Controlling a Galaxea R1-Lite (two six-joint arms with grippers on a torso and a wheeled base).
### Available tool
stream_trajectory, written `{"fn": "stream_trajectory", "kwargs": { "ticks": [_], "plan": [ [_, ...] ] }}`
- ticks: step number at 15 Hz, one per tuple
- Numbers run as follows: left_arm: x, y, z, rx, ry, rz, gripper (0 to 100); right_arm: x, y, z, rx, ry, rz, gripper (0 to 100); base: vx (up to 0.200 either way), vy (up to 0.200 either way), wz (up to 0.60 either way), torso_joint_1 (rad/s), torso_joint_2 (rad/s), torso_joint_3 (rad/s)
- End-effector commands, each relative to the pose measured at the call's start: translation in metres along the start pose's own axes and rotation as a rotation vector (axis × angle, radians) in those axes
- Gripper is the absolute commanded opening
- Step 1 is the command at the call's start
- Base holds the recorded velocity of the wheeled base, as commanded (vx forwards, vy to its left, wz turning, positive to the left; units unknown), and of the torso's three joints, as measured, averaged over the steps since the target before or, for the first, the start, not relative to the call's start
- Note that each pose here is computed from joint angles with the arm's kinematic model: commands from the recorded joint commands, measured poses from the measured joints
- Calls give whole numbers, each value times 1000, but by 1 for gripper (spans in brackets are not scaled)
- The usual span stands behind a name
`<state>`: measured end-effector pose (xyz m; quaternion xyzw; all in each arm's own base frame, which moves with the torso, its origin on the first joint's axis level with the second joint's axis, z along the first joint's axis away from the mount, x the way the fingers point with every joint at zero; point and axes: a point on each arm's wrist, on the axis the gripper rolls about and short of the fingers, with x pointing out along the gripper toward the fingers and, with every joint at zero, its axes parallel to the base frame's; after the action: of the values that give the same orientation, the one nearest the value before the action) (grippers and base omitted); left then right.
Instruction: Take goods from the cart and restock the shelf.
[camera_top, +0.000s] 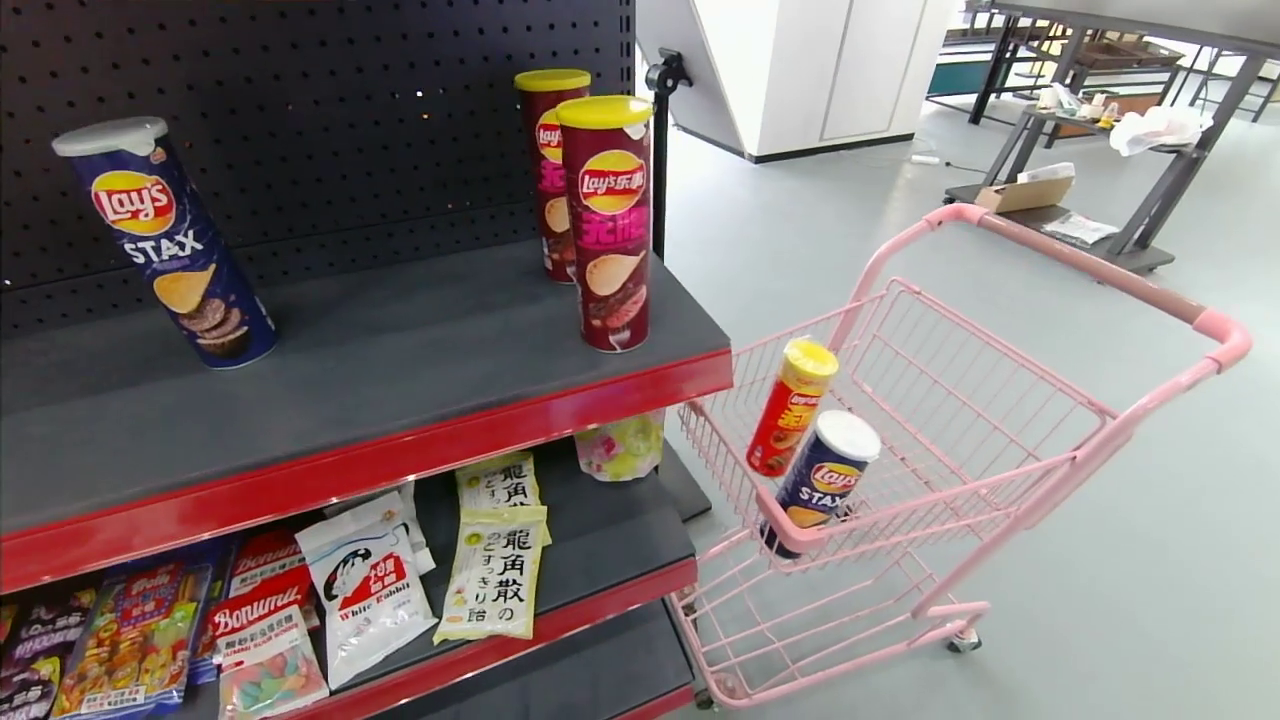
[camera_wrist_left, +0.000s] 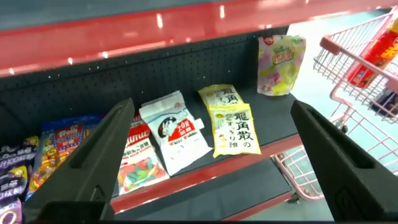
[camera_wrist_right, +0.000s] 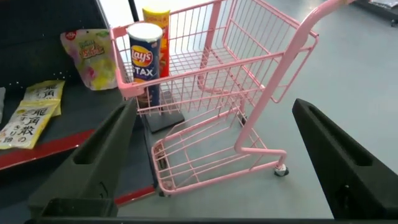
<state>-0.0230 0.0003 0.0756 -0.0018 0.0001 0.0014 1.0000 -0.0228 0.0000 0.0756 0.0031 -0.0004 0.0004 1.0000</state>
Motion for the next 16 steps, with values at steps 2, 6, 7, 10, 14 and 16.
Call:
{"fn": "stream_trajectory", "kwargs": {
  "ticks": [2,6,7,10,14,16],
  "plan": [
    [0,0,0,1,1,-1,100,0,0,0,0,-1,1,100,0,0,0,-186,540,354],
    [0,0,0,1,1,-1,100,0,0,0,-2,-1,1,100,0,0,0,-173,540,367],
    [0,0,0,1,1,2,100,0,0,0,-5,-1,1,100,0,0,0,-154,505,369],
    [0,0,0,1,1,3,100,0,0,0,-15,5,5,100,0,0,0,-72,235,168],
    [0,0,0,1,1,2,100,28,2,118,110,23,90,100,0,0,0,-4,20,10],
    [0,0,0,1,1,-1,100,80,10,162,106,95,213,100,0,0,0,0,0,0]
  ]
}}
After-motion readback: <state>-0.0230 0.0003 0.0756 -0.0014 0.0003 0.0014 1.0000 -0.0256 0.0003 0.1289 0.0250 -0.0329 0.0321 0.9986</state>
